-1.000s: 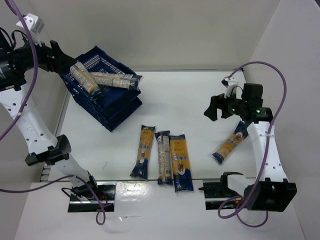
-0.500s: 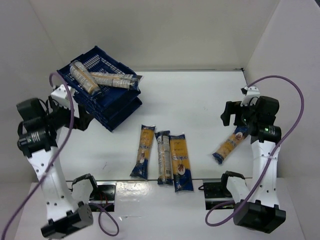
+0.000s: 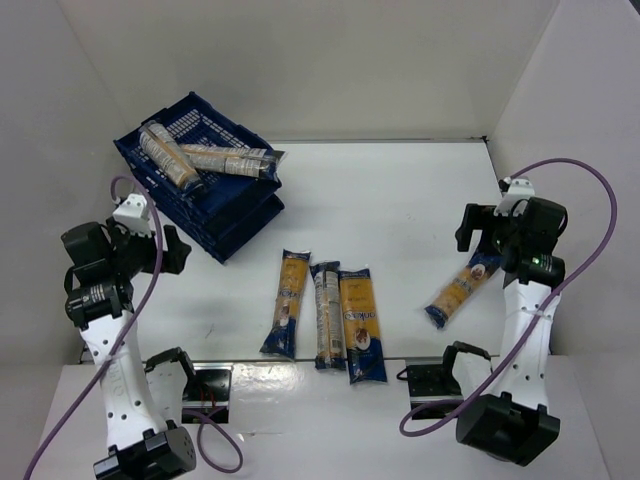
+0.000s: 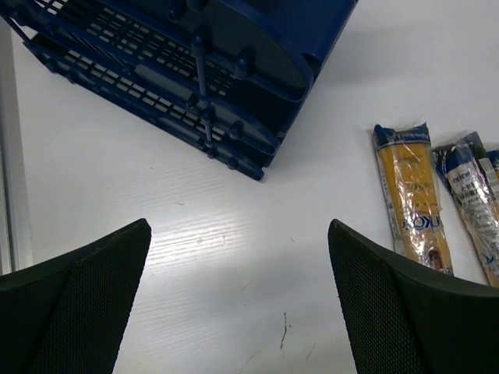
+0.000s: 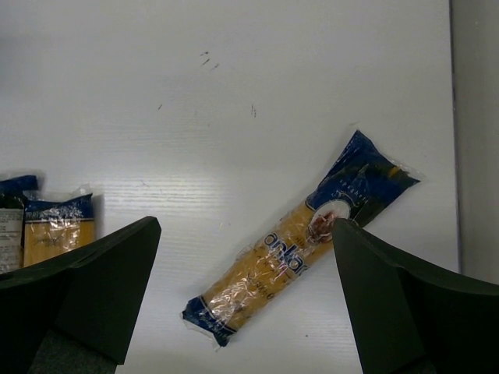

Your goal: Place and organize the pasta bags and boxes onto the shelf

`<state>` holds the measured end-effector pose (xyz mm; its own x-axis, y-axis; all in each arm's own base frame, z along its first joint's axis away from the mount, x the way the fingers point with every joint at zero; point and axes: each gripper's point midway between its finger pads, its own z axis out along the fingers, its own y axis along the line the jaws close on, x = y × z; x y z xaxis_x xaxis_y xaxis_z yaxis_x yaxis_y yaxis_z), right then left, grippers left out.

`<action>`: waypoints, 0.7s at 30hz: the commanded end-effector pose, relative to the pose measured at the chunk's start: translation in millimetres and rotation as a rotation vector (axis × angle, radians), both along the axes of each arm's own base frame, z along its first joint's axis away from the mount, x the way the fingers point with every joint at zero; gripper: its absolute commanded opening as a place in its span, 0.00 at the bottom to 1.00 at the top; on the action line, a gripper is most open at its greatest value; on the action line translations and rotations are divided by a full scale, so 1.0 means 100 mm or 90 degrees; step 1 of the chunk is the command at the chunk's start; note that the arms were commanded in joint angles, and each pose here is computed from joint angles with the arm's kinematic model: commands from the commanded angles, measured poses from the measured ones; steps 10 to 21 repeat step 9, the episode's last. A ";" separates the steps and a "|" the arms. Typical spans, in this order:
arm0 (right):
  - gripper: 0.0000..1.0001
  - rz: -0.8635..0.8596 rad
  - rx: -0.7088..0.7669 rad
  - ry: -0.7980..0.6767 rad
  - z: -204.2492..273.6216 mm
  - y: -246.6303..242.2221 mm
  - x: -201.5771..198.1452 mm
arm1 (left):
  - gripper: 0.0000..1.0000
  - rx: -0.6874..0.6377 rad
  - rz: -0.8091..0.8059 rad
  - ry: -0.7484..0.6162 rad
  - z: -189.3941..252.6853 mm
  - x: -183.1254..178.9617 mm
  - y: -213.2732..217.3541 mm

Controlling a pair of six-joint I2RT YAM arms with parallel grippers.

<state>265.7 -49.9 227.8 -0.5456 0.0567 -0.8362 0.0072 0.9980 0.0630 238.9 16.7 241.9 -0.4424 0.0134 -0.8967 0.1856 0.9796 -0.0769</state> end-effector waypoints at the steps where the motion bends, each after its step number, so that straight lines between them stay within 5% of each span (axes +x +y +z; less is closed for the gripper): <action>1: 1.00 -0.014 -0.014 -0.034 0.08 -0.07 0.07 | 1.00 0.020 0.013 -0.069 0.23 0.13 0.07; 21: 1.00 -0.019 -0.020 -0.039 0.08 -0.08 0.06 | 1.00 0.006 -0.007 -0.065 0.16 0.14 -0.01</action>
